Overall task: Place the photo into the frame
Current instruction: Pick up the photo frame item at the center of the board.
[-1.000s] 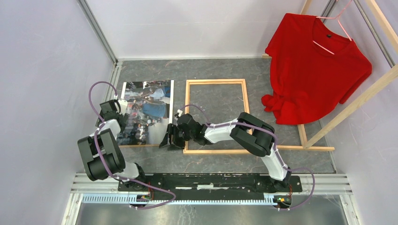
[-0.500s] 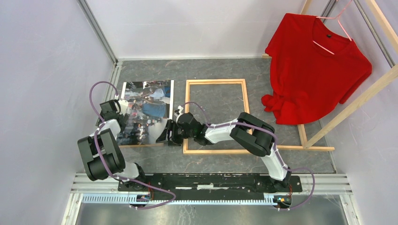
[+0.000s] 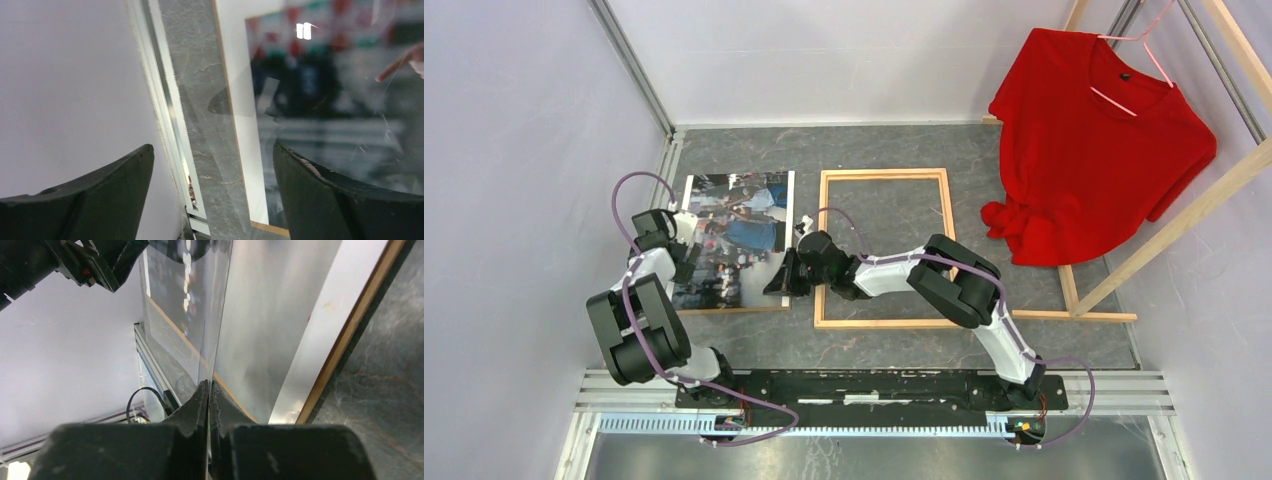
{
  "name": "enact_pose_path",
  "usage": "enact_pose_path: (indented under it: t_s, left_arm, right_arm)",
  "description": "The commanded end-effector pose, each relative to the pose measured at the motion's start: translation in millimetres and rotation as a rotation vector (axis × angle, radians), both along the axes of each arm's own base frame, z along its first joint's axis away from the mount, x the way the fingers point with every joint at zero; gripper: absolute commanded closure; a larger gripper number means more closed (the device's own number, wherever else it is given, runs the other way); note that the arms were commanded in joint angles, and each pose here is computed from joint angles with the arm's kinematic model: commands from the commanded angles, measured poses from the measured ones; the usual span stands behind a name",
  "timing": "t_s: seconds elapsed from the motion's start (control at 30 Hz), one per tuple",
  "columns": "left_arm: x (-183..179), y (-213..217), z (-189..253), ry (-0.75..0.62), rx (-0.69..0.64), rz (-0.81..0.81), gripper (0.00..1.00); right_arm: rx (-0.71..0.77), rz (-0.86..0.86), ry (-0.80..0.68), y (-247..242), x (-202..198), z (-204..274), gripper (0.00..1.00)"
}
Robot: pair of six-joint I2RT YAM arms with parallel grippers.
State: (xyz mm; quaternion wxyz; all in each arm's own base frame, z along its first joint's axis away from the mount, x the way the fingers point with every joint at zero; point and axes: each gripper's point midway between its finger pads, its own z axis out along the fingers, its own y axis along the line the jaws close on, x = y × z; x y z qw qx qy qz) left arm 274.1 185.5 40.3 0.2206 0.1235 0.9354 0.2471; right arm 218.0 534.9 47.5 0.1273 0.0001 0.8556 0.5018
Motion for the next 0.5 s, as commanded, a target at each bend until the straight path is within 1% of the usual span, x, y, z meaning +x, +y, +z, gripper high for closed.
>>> enact_pose_path:
  t_s: [0.0, 0.03, 0.13, 0.23, 0.33, 0.4, 0.47]
  left_arm:
    - [-24, -26, -14, 0.129, -0.198, -0.015, 0.01]
    - [-19, -24, -5, 0.111, -0.202, -0.010, 0.00]
    - [0, -21, 27, 0.040, -0.213, -0.012, 0.00]
    - [11, -30, 49, -0.005, -0.256, -0.034, 0.00]
    - [20, -45, 55, -0.005, -0.257, -0.068, 0.00]
    - [24, -60, 54, 0.005, -0.251, -0.095, 0.00]
    - [29, -78, 51, 0.015, -0.256, -0.130, 0.00]
  right_arm:
    - [0.099, 0.014, -0.156, 9, 19, 63, 0.99]
    - [0.115, 0.016, -0.187, 5, 22, 77, 1.00]
    - [0.121, 0.002, -0.257, -17, 27, 104, 1.00]
    - [0.085, -0.036, -0.294, -56, 34, 118, 1.00]
    - [-0.016, -0.085, -0.281, -115, 37, 105, 1.00]
    - [-0.092, -0.102, -0.242, -159, 31, 83, 1.00]
    - [-0.149, -0.123, -0.228, -197, 25, 71, 1.00]
